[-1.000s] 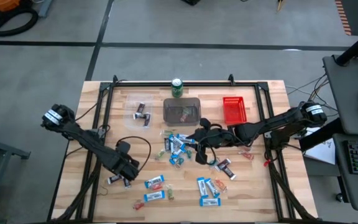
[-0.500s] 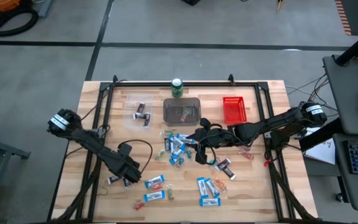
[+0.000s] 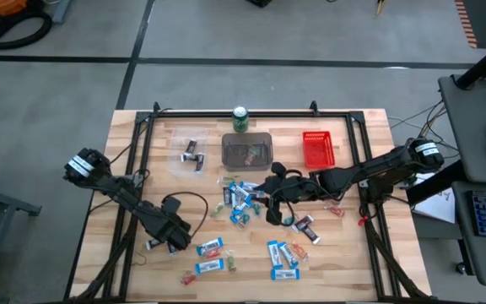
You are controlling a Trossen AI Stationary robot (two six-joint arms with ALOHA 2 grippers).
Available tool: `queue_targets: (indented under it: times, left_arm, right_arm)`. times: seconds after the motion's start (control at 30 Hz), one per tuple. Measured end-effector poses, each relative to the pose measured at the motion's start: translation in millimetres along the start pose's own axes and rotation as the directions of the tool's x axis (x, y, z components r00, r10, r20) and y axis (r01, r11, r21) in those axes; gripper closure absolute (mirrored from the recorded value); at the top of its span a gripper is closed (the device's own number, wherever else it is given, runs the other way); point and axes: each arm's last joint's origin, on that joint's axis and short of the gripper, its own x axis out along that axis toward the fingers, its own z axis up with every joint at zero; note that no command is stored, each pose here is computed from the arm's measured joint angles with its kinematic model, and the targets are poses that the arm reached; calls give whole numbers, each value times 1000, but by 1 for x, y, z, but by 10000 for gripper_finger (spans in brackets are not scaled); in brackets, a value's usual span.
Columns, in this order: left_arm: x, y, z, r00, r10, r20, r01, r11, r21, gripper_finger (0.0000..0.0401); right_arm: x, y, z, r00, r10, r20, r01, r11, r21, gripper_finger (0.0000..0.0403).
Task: Organize candy in baskets
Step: Put the white chocolate bar into the red bin
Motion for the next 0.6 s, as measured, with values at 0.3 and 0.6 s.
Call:
queue_targets:
  times: [0.3,0.6]
  left_arm:
    - [-4,3,-3,1000,-11,27,10,999,45,393]
    - [-50,7,-3,919,-319,233,293,946,140,400]
  right_arm:
    - [0,0,0,1000,1,-1,-1,1000,-6,272]
    - [1,0,-7,999,5,-38,-7,999,-47,275]
